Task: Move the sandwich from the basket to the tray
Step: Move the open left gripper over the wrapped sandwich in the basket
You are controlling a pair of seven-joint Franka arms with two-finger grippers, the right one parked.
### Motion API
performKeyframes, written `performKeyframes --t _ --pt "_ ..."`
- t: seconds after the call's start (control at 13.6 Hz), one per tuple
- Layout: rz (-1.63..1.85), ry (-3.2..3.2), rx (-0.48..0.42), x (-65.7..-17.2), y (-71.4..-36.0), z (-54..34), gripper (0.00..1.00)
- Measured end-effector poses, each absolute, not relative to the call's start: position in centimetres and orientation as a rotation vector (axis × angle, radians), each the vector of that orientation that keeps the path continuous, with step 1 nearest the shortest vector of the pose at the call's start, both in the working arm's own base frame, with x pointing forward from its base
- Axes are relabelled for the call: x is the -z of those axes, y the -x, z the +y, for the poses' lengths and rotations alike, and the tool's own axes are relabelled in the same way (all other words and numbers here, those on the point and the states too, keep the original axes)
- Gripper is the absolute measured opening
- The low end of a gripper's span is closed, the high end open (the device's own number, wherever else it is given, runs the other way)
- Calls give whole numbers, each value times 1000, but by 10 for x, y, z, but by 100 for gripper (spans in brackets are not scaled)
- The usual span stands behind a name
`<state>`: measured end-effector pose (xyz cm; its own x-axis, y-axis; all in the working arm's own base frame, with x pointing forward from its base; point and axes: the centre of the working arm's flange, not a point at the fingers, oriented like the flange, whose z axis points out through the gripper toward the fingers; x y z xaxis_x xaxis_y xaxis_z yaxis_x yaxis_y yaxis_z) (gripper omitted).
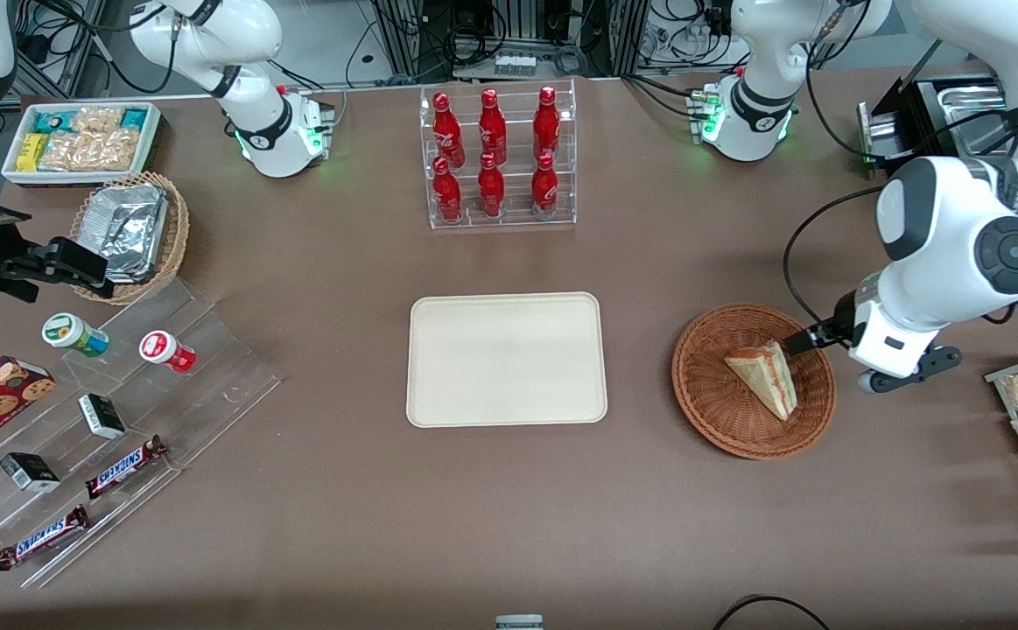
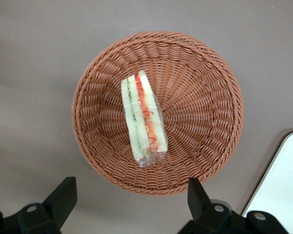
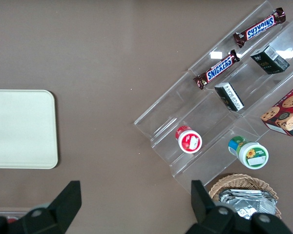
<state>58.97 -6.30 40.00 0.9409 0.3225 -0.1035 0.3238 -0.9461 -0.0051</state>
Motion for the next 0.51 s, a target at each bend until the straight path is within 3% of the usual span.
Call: performKeyframes --t 0.51 --pt "598 -3043 -22 -348 -575 -76 100"
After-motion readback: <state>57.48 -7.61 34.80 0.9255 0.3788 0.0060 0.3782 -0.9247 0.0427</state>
